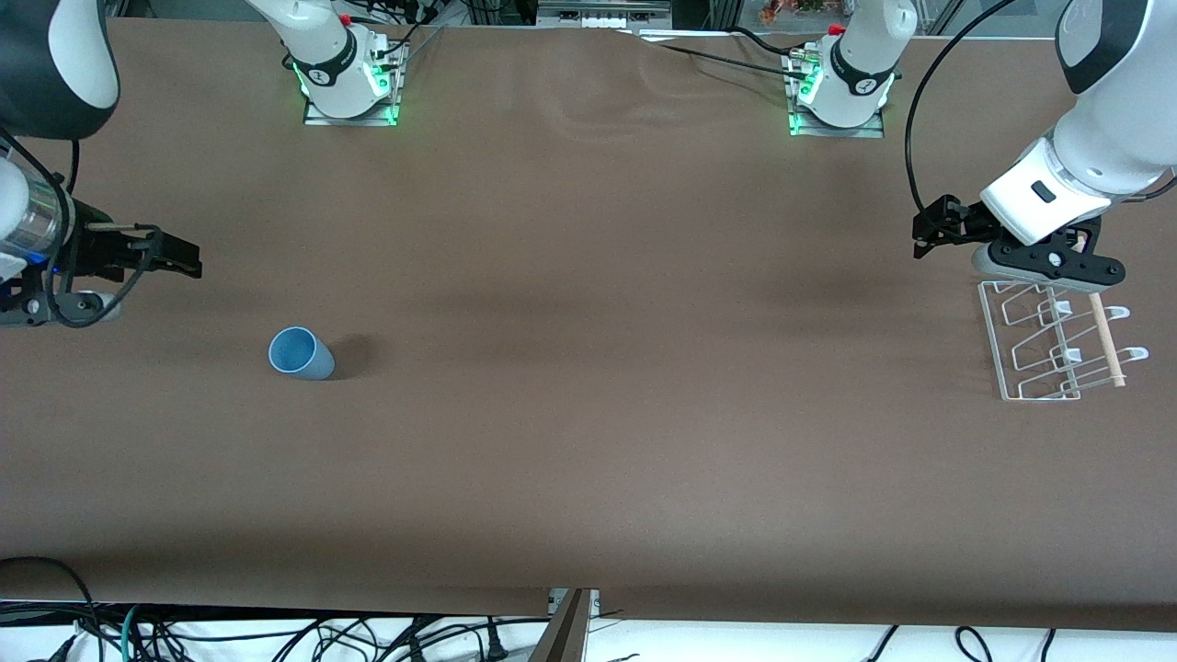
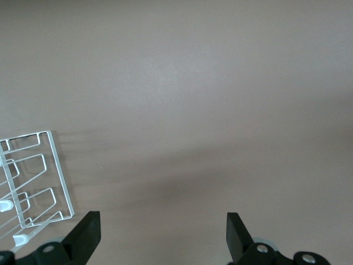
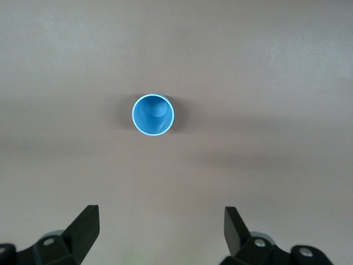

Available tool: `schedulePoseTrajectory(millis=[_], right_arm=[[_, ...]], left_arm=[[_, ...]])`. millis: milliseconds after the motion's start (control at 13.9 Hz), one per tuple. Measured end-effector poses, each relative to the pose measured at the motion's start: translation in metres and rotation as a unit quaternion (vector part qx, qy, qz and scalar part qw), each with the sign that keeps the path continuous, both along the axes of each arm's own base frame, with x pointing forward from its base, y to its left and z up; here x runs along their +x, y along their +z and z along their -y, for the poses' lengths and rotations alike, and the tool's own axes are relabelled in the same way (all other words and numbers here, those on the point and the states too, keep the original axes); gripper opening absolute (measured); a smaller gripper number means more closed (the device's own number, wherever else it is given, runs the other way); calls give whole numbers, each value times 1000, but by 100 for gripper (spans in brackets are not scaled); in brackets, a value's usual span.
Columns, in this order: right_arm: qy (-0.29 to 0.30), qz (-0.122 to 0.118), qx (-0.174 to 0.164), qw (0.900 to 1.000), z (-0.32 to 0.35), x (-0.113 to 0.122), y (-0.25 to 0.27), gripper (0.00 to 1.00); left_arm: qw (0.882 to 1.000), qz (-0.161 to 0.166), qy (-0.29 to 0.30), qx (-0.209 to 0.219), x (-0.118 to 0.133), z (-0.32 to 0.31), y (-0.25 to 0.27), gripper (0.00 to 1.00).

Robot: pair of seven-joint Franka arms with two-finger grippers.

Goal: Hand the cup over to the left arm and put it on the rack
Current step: 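Lower the open right gripper over the blue cup and grasp it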

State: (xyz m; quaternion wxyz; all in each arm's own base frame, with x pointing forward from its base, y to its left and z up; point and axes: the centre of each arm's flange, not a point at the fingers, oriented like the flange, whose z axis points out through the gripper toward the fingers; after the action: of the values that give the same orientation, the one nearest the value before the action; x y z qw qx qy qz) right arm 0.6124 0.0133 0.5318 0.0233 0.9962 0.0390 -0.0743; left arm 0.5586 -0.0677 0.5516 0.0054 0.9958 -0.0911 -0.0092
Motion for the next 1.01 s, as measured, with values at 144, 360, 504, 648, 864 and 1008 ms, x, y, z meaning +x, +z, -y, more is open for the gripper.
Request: schedulePoseTrajectory(millis=[144, 360, 504, 648, 864, 1008], right_arm=[[0, -4, 0, 1000, 1, 7, -15, 100], [-2, -8, 0, 1000, 5, 17, -36, 100], [-3, -11, 0, 1000, 7, 23, -50, 100], [-3, -13, 1, 1000, 7, 30, -66, 100], [-2, -21, 3, 1000, 7, 42, -103, 100], [-2, -26, 4, 1000, 9, 48, -126, 100]], left_arm=[[1000, 0, 0, 0, 0, 0, 0, 100], [1000, 0, 0, 0, 0, 0, 0, 100], [1000, 0, 0, 0, 0, 0, 0, 100], [1000, 0, 0, 0, 0, 0, 0, 100], [1000, 0, 0, 0, 0, 0, 0, 100], [1000, 0, 0, 0, 0, 0, 0, 100]])
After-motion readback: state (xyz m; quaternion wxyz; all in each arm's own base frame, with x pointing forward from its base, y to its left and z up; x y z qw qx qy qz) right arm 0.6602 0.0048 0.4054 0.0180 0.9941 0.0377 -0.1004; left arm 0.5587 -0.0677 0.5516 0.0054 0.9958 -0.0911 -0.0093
